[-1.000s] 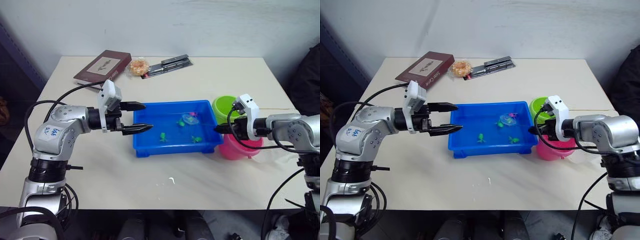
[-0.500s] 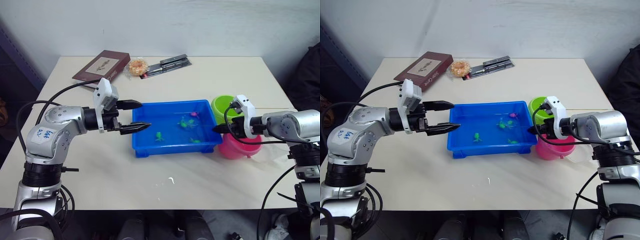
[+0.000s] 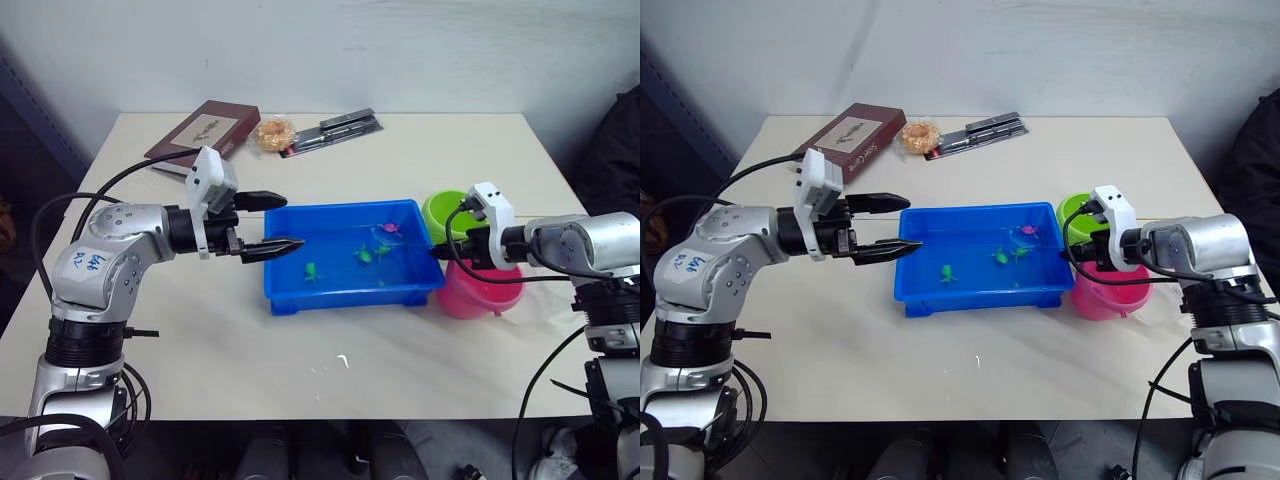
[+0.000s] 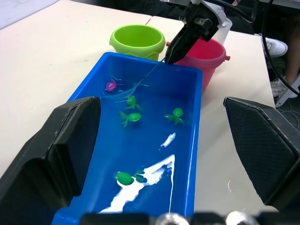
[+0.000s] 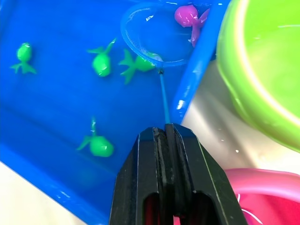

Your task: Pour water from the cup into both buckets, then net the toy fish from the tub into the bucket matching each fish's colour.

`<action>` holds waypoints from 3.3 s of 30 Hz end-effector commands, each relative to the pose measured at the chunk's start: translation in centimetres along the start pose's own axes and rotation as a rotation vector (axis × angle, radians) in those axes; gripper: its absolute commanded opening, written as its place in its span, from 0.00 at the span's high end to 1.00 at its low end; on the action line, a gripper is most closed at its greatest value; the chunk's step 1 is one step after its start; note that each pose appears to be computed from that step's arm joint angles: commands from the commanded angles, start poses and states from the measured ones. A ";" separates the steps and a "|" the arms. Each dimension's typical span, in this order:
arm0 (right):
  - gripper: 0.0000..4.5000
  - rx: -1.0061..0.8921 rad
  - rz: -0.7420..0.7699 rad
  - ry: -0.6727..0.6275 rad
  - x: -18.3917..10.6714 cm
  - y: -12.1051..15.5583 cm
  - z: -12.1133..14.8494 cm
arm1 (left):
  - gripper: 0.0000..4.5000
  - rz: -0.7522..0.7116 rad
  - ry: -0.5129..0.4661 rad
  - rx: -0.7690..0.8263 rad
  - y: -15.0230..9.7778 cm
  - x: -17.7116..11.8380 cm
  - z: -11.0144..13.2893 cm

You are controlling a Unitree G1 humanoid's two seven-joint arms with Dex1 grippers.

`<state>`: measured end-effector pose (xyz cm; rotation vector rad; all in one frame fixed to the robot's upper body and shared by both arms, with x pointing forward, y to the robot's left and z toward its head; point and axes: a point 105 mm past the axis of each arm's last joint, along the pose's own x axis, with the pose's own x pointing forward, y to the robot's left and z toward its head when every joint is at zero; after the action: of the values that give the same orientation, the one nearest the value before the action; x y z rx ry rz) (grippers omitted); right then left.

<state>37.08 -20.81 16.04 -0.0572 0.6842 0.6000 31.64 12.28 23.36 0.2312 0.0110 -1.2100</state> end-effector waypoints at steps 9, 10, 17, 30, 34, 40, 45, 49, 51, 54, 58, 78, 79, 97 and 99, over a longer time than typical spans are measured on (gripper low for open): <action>1.00 -0.431 -0.006 -0.022 -1.7 2.0 0.4 | 0.00 -0.018 -0.022 0.040 0.0 0.1 0.9; 1.00 -0.430 0.014 -0.023 -1.7 2.4 0.2 | 0.00 -0.020 -0.022 0.040 0.0 0.1 0.9; 1.00 -0.581 -0.004 -0.032 -1.8 2.5 -0.4 | 0.00 -0.028 -0.027 0.046 0.4 0.5 1.0; 1.00 -0.181 0.149 0.012 -2.5 4.1 -0.8 | 0.00 -0.037 -0.032 0.054 0.7 0.9 0.9; 1.00 -0.112 0.135 0.023 -2.6 3.7 -0.5 | 0.00 -0.037 -0.033 0.055 0.8 0.9 0.9; 1.00 -0.038 0.081 0.051 -1.8 2.2 -0.6 | 0.00 -0.028 -0.034 0.057 0.8 0.7 0.8; 1.00 -0.034 0.166 0.069 -1.8 4.0 -0.2 | 0.00 -0.017 -0.036 0.062 1.0 0.7 1.0; 1.00 -0.016 0.179 0.089 -2.0 4.6 -0.6 | 0.00 -0.013 -0.035 0.064 1.0 0.6 0.9; 1.00 0.015 0.140 0.085 -1.8 3.9 -0.7 | 0.00 -0.013 -0.035 0.064 1.0 0.6 0.9; 1.00 0.051 0.109 0.083 -1.6 3.2 -0.8 | 0.00 -0.012 -0.037 0.064 1.0 0.7 0.9; 1.00 0.071 -0.006 0.060 -1.3 1.3 -0.4 | 0.00 -0.012 -0.040 0.067 1.0 0.7 1.0; 1.00 -0.766 -0.139 -0.106 -3.7 2.9 0.6 | 0.00 -0.068 -0.058 0.067 1.0 1.9 1.4; 1.00 -0.797 -0.138 -0.124 -3.9 3.1 0.5 | 0.00 -0.075 -0.060 0.061 0.9 2.0 1.4; 1.00 -0.676 -0.444 -0.312 -17.4 2.0 -8.0 | 0.00 -0.379 -0.121 0.002 -1.3 6.7 2.8; 1.00 -0.762 -0.540 -0.241 -19.2 0.8 -8.7 | 0.00 -0.394 -0.125 0.007 -1.3 7.2 2.8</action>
<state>20.53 -30.59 19.31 -0.7012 0.1924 0.3679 32.87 5.12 23.66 0.1243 -0.0041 -1.5895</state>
